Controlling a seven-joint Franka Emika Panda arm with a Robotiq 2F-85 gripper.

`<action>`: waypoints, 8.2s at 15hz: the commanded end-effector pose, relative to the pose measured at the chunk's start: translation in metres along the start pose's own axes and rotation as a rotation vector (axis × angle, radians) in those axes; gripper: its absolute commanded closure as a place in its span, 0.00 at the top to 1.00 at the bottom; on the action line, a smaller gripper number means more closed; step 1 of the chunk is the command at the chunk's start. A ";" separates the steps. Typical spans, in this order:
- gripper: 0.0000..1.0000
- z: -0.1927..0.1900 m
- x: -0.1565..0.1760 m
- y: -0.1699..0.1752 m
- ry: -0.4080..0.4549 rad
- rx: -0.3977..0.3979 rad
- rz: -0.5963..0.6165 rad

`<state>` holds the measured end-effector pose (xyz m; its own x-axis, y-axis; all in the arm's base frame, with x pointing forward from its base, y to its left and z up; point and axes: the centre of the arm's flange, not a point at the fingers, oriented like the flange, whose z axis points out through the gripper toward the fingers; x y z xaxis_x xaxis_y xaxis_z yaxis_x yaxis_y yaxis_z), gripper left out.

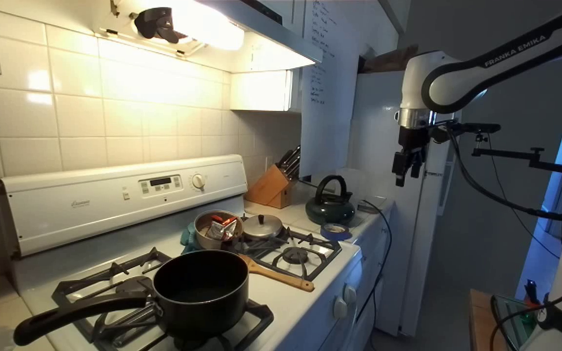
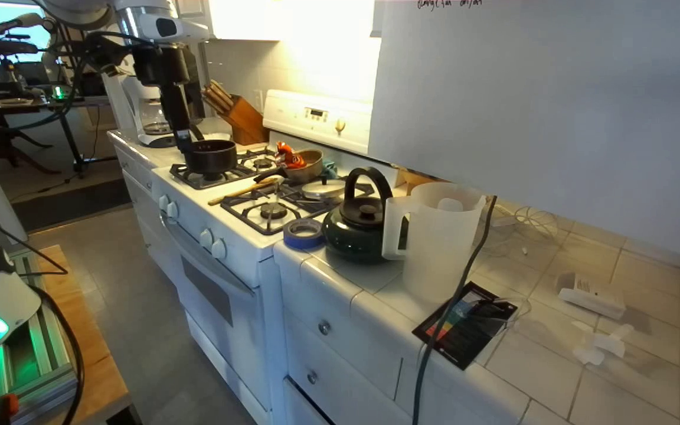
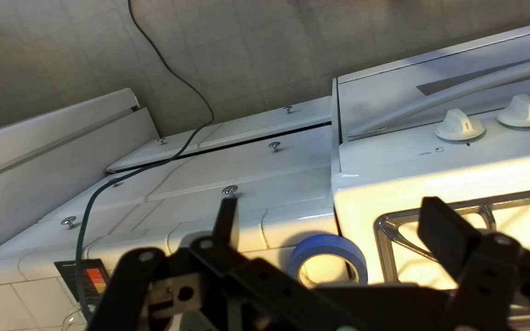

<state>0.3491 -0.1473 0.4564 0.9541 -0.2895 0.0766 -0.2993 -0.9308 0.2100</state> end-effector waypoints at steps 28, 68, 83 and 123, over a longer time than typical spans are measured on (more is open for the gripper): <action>1.00 0.021 0.124 -0.186 0.063 0.283 0.520; 0.12 0.077 0.295 -0.445 0.244 0.386 0.919; 0.00 -0.006 0.200 -0.321 0.185 0.283 0.712; 0.00 0.111 0.173 0.036 0.456 0.155 0.309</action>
<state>0.5084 -0.2418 0.3831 0.7176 -0.4621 0.5212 -0.5353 -0.8446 -0.0118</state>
